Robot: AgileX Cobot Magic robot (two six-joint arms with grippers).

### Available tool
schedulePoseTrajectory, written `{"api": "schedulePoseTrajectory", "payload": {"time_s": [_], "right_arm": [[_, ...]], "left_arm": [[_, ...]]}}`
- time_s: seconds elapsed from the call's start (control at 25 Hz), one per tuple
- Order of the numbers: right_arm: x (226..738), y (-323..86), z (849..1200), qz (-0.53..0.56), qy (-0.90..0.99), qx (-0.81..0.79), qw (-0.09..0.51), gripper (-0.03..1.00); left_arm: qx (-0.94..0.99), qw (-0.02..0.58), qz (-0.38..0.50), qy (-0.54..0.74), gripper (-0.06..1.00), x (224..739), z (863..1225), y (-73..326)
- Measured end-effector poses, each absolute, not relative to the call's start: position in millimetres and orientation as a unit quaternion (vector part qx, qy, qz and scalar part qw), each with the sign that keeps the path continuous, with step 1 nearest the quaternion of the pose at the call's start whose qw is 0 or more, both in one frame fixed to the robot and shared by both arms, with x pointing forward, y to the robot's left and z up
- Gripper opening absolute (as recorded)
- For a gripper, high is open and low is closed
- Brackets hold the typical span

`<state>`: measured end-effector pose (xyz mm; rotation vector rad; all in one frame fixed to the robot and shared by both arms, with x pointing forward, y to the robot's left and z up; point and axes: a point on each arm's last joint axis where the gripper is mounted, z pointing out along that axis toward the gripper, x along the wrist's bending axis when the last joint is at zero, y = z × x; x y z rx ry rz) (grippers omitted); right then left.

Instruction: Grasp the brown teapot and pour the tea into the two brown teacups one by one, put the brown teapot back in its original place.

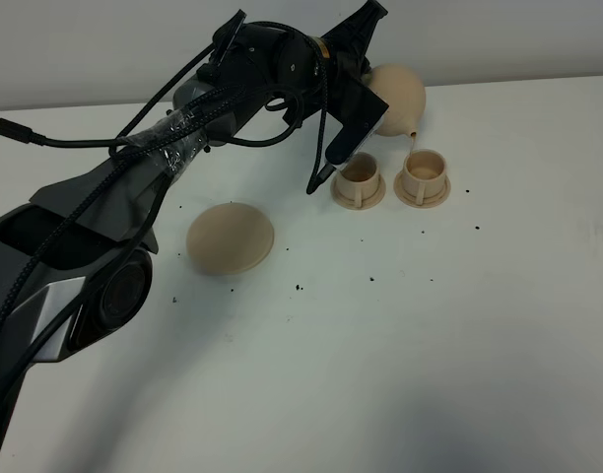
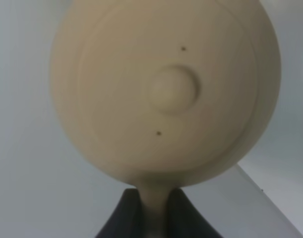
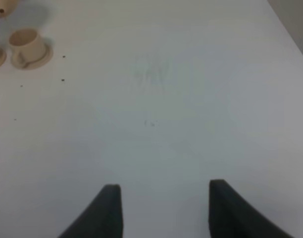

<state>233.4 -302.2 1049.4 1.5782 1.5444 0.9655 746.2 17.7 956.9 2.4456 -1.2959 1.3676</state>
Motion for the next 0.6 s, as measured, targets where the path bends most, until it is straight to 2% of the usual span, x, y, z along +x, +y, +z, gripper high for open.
{"api": "schedulePoseTrajectory", "payload": {"time_s": [0.4, 0.6], "right_arm": [[233.4, -302.2, 1049.4, 0.374, 0.598, 0.612, 0.357, 0.43], [233.4, -302.1, 1049.4, 0.375, 0.598, 0.612, 0.357, 0.43]], "left_arm": [[0.788, 0.03, 0.441, -0.428, 0.16, 740.8, 956.4, 8.7], [0.778, 0.003, 0.441, -0.447, 0.16, 740.7, 956.3, 8.5]]}}
